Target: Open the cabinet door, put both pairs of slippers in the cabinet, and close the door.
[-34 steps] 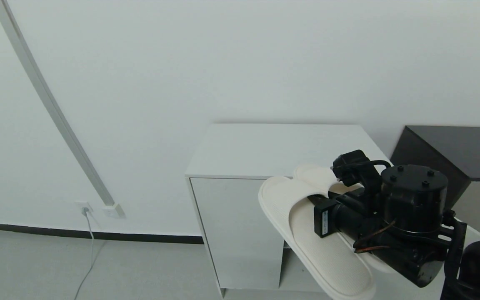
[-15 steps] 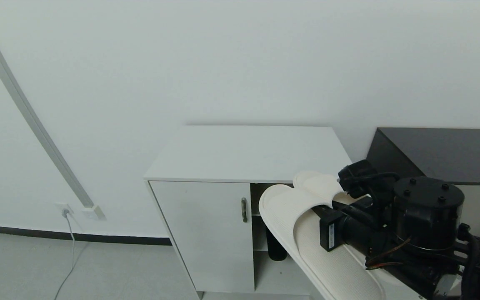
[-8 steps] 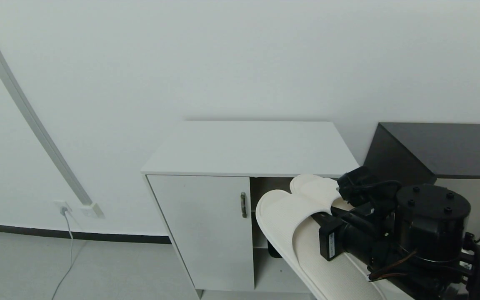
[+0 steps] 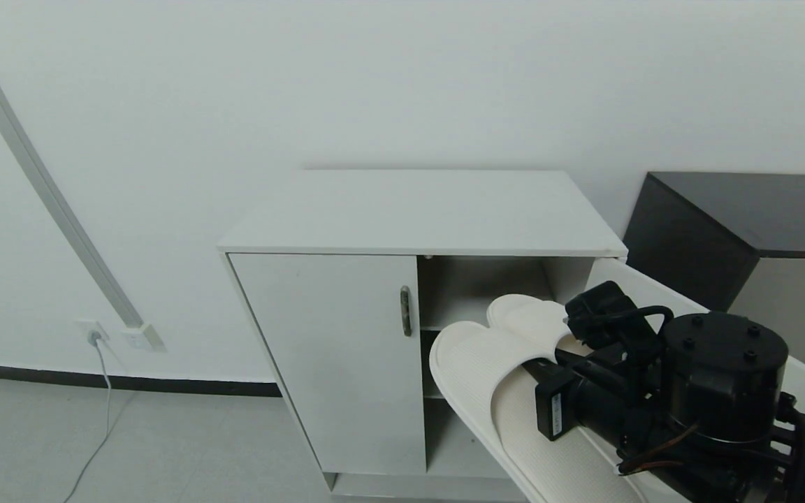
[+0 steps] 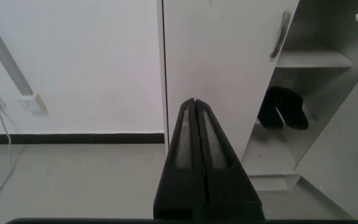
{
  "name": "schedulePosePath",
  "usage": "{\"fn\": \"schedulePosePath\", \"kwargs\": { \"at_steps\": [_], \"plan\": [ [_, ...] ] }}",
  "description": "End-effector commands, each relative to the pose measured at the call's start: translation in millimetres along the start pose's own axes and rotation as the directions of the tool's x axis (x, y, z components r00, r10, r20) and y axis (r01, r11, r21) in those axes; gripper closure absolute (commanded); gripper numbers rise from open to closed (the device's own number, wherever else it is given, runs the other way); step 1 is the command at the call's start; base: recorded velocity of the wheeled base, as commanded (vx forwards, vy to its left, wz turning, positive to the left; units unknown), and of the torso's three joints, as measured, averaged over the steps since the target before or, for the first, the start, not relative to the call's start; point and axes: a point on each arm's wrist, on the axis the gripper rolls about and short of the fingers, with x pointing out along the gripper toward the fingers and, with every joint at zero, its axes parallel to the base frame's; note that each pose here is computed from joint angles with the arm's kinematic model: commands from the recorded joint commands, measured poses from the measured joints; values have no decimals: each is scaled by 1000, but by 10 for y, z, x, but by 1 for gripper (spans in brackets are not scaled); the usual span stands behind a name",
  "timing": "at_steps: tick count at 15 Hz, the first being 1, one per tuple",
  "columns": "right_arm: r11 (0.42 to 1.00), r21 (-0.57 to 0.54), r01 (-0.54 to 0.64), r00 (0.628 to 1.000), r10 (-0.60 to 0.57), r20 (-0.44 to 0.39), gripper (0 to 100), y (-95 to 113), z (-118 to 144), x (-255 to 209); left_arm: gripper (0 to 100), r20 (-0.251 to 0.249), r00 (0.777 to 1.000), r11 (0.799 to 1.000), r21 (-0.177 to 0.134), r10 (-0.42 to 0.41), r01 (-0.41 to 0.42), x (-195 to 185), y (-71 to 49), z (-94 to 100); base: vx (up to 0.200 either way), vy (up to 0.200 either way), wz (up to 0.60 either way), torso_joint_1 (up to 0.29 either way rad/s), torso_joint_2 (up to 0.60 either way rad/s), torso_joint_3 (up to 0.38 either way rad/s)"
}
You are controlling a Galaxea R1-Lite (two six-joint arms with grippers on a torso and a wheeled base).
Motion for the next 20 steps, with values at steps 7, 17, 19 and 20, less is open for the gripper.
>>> {"fn": "schedulePosePath", "kwargs": {
  "at_steps": [7, 17, 19, 20],
  "plan": [
    [1000, -8, 0, 1000, 0, -14, 100, 5, -36, 14, 100, -1, 1000, 1000, -4, 0, 0, 1, 0, 0, 0, 0, 0, -178, 503, 318],
    [1000, -10, 0, 1000, 0, -21, 100, 4, -56, 15, 100, -1, 1000, 1000, -6, 2, -2, 1, 0, 0, 0, 0, 0, -119, 466, 347],
    [1000, -12, -1, 1000, 1, -25, 100, 7, -67, 23, 100, -1, 1000, 1000, -6, 2, -2, 1, 0, 0, 0, 0, 0, -37, 430, 391],
    [1000, -12, -1, 1000, 1, -27, 100, 6, -71, 22, 100, -1, 1000, 1000, -6, 2, -2, 1, 0, 0, 0, 0, 0, -7, 437, 422]
  ]
}}
